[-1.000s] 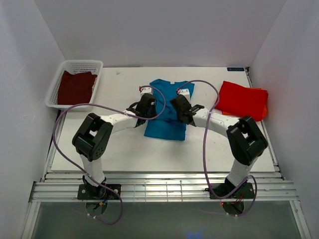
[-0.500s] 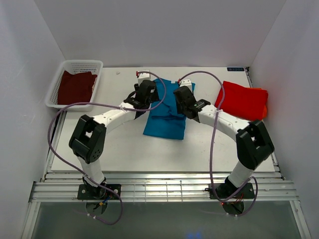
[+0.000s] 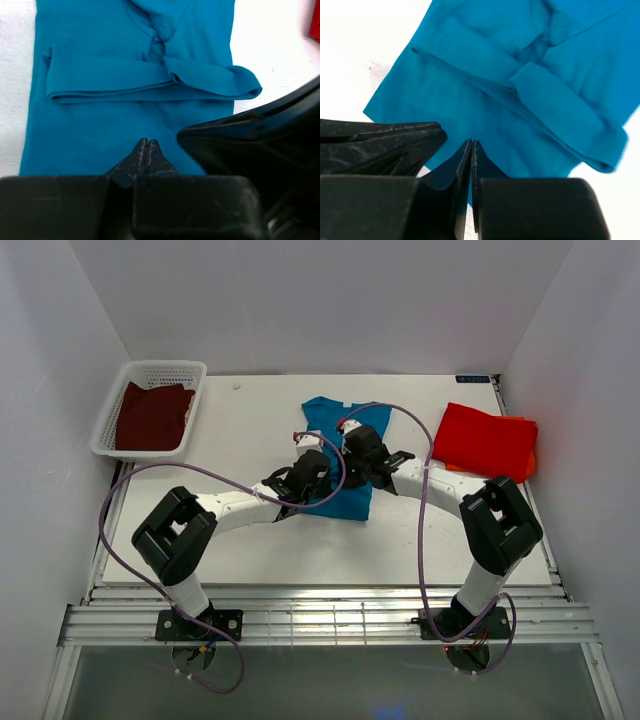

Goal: Fold and stack the t-shirts
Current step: Fold the tshirt

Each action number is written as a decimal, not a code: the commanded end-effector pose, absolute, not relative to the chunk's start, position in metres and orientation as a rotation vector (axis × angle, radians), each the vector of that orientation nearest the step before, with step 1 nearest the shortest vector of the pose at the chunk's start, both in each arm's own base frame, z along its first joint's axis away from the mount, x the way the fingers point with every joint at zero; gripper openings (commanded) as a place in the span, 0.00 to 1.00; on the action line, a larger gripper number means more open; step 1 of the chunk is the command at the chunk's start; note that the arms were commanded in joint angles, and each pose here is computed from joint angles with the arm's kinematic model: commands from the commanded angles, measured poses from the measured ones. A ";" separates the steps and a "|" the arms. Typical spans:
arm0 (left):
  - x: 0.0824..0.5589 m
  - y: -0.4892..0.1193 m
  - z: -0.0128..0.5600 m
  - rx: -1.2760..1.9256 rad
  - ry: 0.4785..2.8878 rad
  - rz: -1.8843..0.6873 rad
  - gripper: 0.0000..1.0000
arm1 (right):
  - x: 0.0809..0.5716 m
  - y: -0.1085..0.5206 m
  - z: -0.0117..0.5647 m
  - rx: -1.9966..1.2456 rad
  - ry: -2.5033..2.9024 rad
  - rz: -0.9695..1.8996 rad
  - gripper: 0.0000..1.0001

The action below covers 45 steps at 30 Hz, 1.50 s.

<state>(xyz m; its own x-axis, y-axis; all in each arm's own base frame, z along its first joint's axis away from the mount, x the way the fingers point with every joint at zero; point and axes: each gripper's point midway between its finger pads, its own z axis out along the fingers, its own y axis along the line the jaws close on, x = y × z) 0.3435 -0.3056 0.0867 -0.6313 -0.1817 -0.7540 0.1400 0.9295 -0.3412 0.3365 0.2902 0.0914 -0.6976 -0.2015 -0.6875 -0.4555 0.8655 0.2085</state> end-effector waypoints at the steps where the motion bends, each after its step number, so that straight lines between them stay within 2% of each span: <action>1: 0.344 -0.318 0.097 -0.081 2.171 -0.562 0.00 | 0.336 0.314 0.097 -0.506 2.305 0.621 0.08; 10: 0.341 -0.321 0.069 -0.076 2.211 -0.557 0.00 | 0.341 0.318 0.064 -0.515 2.378 0.587 0.08; 16: 0.334 -0.318 0.031 -0.062 2.287 -0.513 0.00 | 0.346 0.319 0.049 -0.518 2.394 0.562 0.08; 24: 0.312 -0.304 -0.007 -0.064 2.360 -0.469 0.00 | 0.353 0.318 0.052 -0.518 2.378 0.537 0.08; 39: 0.263 -0.275 -0.022 -0.078 2.418 -0.445 0.00 | 0.411 0.305 0.028 -0.489 2.387 0.374 0.08; 45: 0.237 -0.270 -0.028 -0.071 2.450 -0.457 0.00 | 0.455 0.291 0.062 -0.455 2.314 0.260 0.08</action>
